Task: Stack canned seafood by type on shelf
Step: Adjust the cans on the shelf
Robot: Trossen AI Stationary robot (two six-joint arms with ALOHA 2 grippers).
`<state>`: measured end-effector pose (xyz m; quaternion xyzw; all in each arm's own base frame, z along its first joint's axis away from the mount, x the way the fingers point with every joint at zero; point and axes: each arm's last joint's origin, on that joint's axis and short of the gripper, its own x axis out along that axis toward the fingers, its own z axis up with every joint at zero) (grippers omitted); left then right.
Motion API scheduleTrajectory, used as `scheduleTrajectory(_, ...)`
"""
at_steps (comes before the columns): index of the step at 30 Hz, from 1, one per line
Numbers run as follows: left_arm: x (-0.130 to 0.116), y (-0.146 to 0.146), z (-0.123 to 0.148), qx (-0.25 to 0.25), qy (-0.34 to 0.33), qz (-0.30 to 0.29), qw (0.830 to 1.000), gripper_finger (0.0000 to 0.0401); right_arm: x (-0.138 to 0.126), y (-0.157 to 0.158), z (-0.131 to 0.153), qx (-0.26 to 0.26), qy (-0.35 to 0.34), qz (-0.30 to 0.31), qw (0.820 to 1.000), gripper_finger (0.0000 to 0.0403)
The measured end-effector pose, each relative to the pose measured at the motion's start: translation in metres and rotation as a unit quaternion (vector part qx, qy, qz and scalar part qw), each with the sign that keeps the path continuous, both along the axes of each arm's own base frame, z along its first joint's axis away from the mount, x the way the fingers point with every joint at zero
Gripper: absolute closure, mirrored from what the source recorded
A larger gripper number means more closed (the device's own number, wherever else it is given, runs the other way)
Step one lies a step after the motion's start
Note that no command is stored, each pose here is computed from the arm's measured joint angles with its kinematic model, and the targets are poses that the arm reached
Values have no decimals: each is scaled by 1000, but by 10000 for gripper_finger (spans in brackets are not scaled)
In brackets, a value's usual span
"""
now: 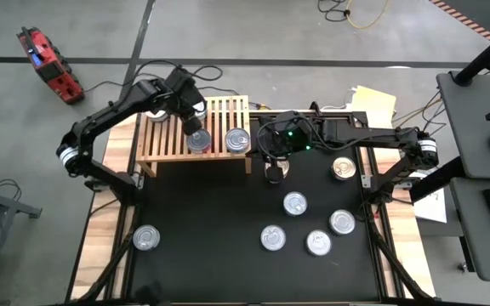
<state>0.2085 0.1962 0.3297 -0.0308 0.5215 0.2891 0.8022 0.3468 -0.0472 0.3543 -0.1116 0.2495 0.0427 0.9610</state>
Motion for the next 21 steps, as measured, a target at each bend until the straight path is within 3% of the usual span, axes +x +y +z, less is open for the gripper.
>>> scheduleTrajectory(14,-7,0,4,41,61,43,996,401,0,0,0,5,3,-2,1000,393)
scheduleTrajectory(21,1,0,11,5,-14,-8,1000,401,0,0,0,6,3,-3,1000,393)
